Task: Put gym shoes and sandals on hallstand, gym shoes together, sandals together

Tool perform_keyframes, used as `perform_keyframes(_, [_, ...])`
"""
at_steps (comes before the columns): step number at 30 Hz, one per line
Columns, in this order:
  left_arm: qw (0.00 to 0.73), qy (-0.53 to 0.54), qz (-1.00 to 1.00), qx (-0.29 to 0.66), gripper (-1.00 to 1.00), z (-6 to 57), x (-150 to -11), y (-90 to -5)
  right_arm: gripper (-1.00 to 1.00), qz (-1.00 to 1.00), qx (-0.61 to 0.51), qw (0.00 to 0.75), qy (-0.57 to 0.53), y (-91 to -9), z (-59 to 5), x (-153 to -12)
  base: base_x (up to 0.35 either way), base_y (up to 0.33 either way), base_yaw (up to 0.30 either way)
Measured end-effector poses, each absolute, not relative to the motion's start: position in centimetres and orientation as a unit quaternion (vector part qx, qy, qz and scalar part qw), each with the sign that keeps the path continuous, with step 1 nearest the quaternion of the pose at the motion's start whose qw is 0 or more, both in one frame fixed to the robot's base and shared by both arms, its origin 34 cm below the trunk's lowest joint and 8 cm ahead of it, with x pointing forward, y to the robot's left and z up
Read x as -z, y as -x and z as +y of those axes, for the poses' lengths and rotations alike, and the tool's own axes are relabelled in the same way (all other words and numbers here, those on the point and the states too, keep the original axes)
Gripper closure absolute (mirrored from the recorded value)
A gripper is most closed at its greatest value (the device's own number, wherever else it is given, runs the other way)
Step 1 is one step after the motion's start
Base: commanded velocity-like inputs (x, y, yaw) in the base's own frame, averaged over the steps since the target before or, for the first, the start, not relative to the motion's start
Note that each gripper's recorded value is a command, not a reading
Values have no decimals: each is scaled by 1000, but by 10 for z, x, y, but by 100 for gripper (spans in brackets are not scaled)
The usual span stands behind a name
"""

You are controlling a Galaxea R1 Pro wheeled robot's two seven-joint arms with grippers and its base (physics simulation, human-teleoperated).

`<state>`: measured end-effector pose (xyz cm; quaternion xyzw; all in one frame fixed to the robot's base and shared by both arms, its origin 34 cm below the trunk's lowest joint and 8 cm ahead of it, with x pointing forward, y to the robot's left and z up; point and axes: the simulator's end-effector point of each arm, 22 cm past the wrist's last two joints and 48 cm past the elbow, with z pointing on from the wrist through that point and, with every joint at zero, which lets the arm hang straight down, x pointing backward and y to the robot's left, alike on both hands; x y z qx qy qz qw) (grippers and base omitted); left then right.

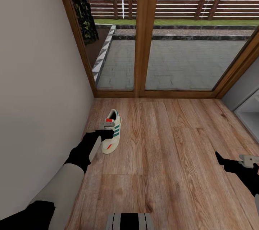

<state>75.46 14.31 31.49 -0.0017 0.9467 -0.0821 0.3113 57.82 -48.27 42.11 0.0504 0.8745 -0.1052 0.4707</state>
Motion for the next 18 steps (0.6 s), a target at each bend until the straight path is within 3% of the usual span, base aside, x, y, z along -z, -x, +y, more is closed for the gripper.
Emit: perform_keyframes(18, [311,2,947,82,100,143,-315,-755,-100,874,105,471,-50,-578,-483,-421,160,0,0])
